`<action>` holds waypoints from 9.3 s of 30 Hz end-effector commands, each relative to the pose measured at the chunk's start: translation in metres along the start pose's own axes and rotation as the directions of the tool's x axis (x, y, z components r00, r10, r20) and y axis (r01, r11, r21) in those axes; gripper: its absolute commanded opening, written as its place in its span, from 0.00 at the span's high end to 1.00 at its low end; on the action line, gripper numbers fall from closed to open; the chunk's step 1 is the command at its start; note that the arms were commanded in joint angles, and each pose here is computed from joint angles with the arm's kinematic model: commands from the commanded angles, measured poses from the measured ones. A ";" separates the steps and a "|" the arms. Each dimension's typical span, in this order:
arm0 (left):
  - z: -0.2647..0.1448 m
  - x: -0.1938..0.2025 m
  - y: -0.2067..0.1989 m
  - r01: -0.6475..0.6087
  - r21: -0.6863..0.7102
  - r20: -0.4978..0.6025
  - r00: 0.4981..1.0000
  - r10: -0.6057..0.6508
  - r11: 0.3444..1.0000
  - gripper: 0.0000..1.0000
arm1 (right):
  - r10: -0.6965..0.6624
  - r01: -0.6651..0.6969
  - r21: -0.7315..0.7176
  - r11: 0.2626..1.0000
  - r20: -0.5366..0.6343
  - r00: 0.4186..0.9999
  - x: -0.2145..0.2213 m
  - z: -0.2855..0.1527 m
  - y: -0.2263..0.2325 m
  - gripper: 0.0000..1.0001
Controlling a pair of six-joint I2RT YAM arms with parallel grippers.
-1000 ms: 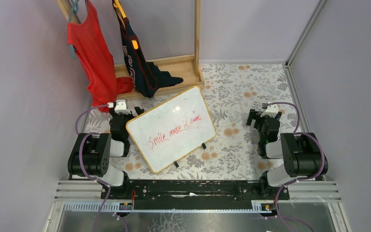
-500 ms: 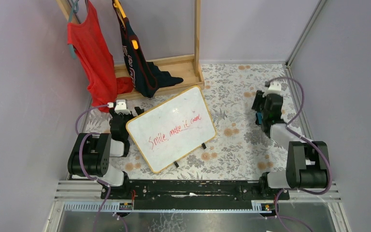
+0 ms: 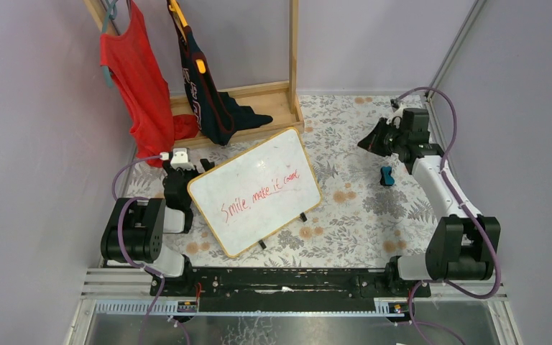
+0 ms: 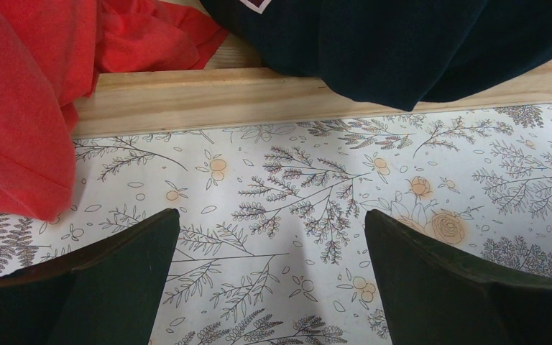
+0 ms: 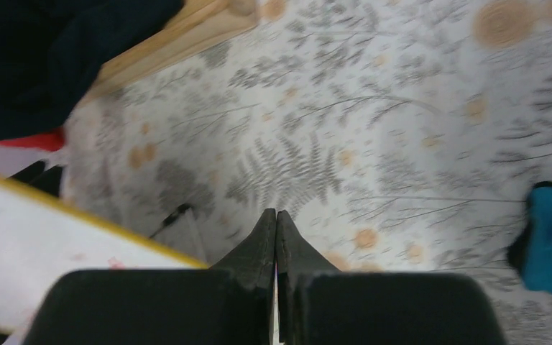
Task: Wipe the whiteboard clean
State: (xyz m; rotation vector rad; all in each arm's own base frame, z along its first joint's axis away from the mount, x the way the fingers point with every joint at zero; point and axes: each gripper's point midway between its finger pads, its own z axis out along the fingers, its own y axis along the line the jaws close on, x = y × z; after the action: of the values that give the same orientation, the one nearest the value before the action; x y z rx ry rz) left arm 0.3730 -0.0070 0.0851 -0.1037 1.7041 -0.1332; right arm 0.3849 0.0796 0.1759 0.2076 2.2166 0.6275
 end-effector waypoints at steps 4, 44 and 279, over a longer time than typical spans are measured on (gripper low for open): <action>0.005 -0.011 -0.004 -0.029 0.019 0.038 0.999 0.028 0.999 0.00 | 0.016 -0.009 0.058 0.998 -0.133 0.991 -0.009 -0.041 0.017 1.00; 0.004 -0.011 -0.004 -0.029 0.020 0.039 0.999 0.028 0.999 0.00 | 0.092 0.176 0.571 0.801 -0.409 0.908 0.066 0.033 -0.182 0.32; -0.175 -0.104 -0.067 0.162 0.746 -0.477 0.806 0.350 0.646 1.00 | -0.454 0.593 -0.373 0.714 0.398 0.797 0.128 -0.009 0.244 1.00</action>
State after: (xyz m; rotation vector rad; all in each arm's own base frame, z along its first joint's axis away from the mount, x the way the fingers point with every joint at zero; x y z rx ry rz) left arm 0.2129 -0.0595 0.2255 0.7163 2.0890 -0.9314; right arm 0.2884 0.2994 0.1824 -0.5407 1.7435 0.5598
